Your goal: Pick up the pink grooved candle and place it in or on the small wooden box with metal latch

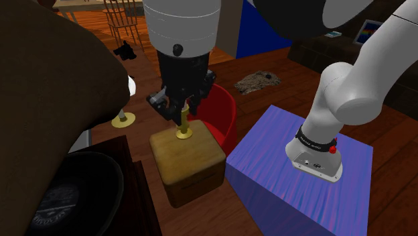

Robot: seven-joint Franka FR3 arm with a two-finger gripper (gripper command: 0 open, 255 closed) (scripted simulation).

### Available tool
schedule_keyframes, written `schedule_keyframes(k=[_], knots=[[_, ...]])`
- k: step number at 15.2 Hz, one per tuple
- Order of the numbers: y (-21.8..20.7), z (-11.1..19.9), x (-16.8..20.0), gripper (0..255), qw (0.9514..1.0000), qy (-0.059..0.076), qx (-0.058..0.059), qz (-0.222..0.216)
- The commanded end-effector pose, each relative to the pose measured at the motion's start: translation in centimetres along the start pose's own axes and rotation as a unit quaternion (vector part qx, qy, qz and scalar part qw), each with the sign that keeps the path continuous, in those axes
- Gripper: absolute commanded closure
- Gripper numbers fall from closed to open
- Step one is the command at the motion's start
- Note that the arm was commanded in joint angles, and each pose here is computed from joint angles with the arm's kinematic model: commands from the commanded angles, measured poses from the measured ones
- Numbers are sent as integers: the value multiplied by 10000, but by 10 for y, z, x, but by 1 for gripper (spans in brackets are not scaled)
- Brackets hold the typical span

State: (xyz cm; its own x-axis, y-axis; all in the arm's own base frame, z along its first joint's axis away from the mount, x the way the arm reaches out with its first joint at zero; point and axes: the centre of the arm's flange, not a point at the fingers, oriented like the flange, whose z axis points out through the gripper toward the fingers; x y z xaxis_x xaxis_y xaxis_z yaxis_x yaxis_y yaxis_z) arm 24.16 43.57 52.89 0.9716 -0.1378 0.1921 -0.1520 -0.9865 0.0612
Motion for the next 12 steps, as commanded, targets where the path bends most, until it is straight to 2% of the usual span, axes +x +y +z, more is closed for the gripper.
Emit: schedule_keyframes(k=[1, 7, 12], knots=[[-1, 11, -2, 255, 10000, 2, 1, 0], [-3, 41, -8, 255, 10000, 2, 1, 0], [-3, 41, -8, 255, 10000, 2, 1, 0]])
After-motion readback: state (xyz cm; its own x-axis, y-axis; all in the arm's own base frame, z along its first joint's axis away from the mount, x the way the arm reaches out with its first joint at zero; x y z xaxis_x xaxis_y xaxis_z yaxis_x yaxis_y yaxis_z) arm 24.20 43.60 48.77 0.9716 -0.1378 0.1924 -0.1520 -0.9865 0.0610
